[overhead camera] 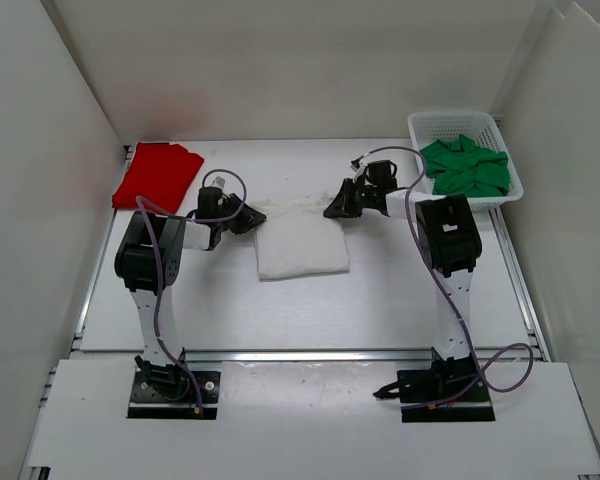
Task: Fold and stack the t-shirts
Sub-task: Fold the long partially folded tshirt into a neat square, then put the neatly folded tshirt into the corner of the board with the left arm
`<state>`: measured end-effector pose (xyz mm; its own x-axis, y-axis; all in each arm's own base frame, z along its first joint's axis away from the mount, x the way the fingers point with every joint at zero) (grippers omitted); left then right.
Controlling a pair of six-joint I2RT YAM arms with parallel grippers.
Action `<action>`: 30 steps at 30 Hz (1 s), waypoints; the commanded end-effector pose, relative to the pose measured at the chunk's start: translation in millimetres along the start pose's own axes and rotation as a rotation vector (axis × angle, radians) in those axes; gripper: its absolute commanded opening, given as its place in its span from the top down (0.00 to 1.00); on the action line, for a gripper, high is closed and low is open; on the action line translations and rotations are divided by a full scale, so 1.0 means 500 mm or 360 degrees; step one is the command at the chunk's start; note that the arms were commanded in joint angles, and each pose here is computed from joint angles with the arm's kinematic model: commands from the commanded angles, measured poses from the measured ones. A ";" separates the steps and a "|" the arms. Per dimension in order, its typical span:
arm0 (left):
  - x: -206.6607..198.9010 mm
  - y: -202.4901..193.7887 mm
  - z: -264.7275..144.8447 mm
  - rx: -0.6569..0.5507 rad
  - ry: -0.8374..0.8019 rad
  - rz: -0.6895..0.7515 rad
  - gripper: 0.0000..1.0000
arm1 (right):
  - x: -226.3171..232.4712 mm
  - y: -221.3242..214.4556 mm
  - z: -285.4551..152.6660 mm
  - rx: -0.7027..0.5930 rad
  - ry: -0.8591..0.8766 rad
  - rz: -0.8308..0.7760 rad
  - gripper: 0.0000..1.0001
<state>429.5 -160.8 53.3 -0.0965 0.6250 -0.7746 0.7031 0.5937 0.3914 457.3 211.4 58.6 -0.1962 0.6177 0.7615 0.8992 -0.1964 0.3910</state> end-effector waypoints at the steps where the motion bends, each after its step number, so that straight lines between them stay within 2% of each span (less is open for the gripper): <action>1: -0.003 0.027 -0.039 -0.0076 -0.0076 -0.0078 0.72 | -0.006 0.007 -0.010 -0.0024 0.0002 -0.0017 1.00; 4: -0.040 0.047 -0.080 -0.0161 -0.0199 -0.0073 0.64 | 0.031 0.024 -0.031 -0.0068 0.0051 -0.0069 1.00; 7: -0.086 0.054 -0.125 -0.0259 -0.0210 0.0047 0.54 | 0.088 0.049 -0.061 -0.0116 0.0132 -0.0125 0.96; 9: -0.079 0.042 -0.151 -0.0276 -0.0098 0.0108 0.51 | 0.153 0.060 -0.091 -0.0168 0.0192 -0.0218 0.84; 11: -0.069 0.038 -0.182 -0.0339 0.0000 0.0210 0.47 | 0.176 0.046 -0.109 -0.0195 0.0176 -0.0267 0.73; 12: -0.052 0.023 -0.190 -0.0318 0.0064 0.0227 0.45 | 0.210 0.057 -0.130 -0.0254 0.0211 -0.0334 0.62; 13: -0.038 0.013 -0.203 -0.0323 0.0126 0.0256 0.42 | 0.202 0.041 -0.134 -0.0247 0.0183 -0.0315 0.50; 15: -0.014 -0.024 -0.210 -0.0246 0.0203 0.0303 0.38 | 0.221 0.004 -0.154 -0.0268 0.0193 -0.0324 0.43; 19: 0.035 -0.071 -0.201 -0.0114 0.0307 0.0346 0.30 | 0.239 -0.046 -0.197 -0.0344 0.0267 -0.0313 0.39; 22: 0.042 -0.091 -0.175 -0.0031 0.0295 0.0399 0.27 | 0.252 -0.097 -0.220 -0.0322 0.0279 -0.0354 0.38; 26: 0.052 -0.112 -0.139 0.0095 0.0261 0.0369 0.29 | 0.236 -0.139 -0.239 -0.0323 0.0261 -0.0352 0.37; 28: 0.045 -0.114 -0.114 0.0130 0.0218 0.0361 0.38 | 0.233 -0.150 -0.253 -0.0340 0.0260 -0.0356 0.37; 30: 0.051 -0.141 -0.087 0.0223 0.0197 0.0327 0.53 | 0.217 -0.168 -0.260 -0.0345 0.0233 -0.0335 0.38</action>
<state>359.4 -150.1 54.6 -0.0130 0.7903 -0.6126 0.7243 0.4298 0.5391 308.8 200.1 153.6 -0.3605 0.5608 0.7454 0.8086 -0.2105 0.5494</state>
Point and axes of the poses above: each gripper's point midway between its finger pads, its own z axis out along the fingers, its own x axis along the line the jaws close on, y = z × x, the point moved 5 cm from there along -z, back along the fingers, and after that the axes turned 2 degrees about z, right-handed, at the moved point
